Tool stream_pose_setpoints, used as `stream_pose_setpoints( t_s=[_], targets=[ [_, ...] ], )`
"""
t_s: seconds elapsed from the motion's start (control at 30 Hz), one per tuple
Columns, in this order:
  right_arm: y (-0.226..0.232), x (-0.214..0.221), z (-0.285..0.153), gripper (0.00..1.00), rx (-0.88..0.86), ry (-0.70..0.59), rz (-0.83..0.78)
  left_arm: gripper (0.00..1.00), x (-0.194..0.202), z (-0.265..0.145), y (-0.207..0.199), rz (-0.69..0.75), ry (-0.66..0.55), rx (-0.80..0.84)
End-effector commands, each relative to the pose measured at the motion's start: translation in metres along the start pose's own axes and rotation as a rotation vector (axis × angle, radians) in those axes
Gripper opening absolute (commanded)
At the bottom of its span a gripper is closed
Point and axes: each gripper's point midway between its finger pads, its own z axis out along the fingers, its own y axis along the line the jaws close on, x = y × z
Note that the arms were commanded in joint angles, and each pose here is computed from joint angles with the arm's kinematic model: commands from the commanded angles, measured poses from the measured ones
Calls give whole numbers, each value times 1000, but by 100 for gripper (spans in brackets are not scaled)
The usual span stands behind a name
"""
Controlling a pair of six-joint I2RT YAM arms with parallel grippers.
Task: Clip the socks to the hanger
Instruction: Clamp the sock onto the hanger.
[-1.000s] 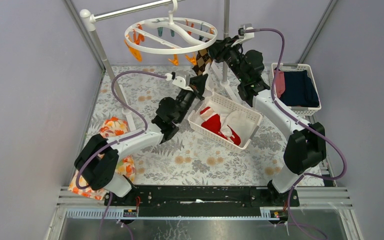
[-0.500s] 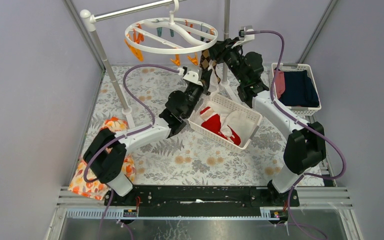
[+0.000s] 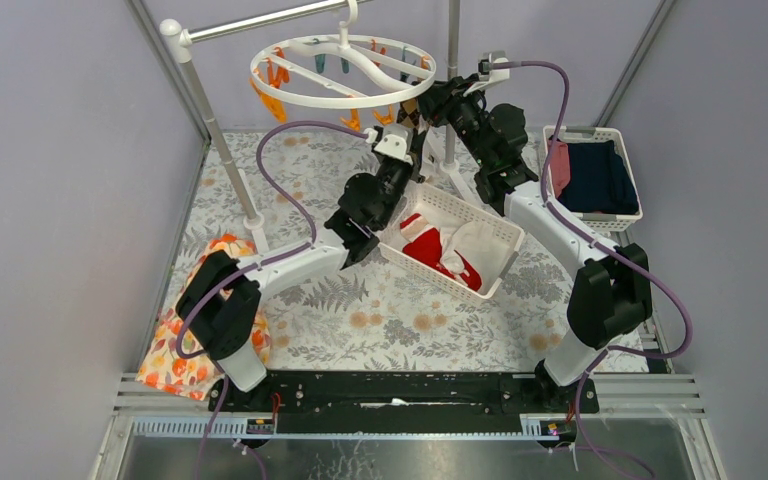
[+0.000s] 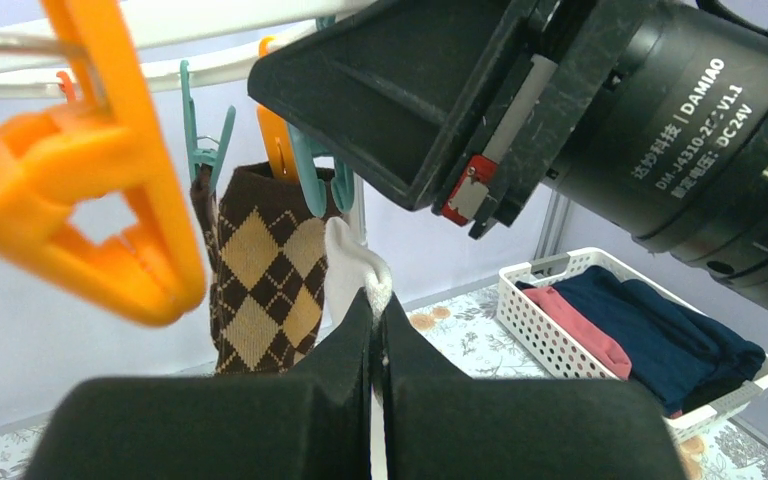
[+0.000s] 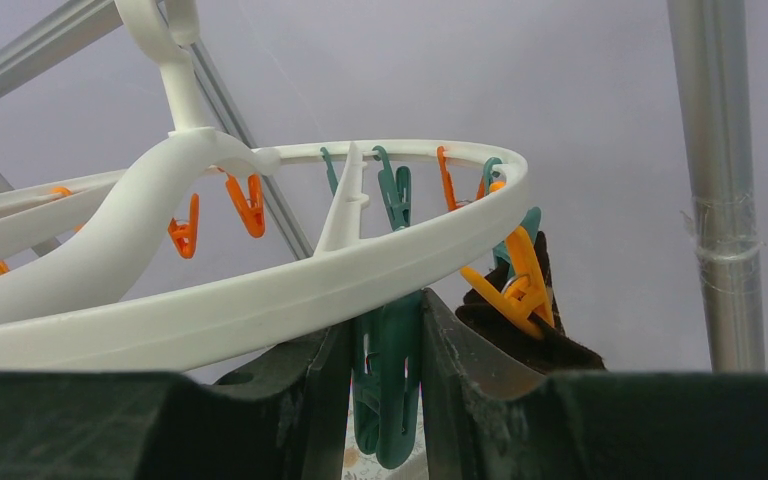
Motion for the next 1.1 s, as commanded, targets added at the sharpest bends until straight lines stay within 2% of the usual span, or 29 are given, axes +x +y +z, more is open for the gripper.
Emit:
stream_pose_setpoints(
  t_s=[0.0,1.07],
  targets=[
    [0,-10,1,28,1,-42,-6,0,-9,7,7,26,-27,-48],
    [-2,-14,-5,28,14,-49,-27,0,-21,20,18,-14,-34,-83]
  ],
)
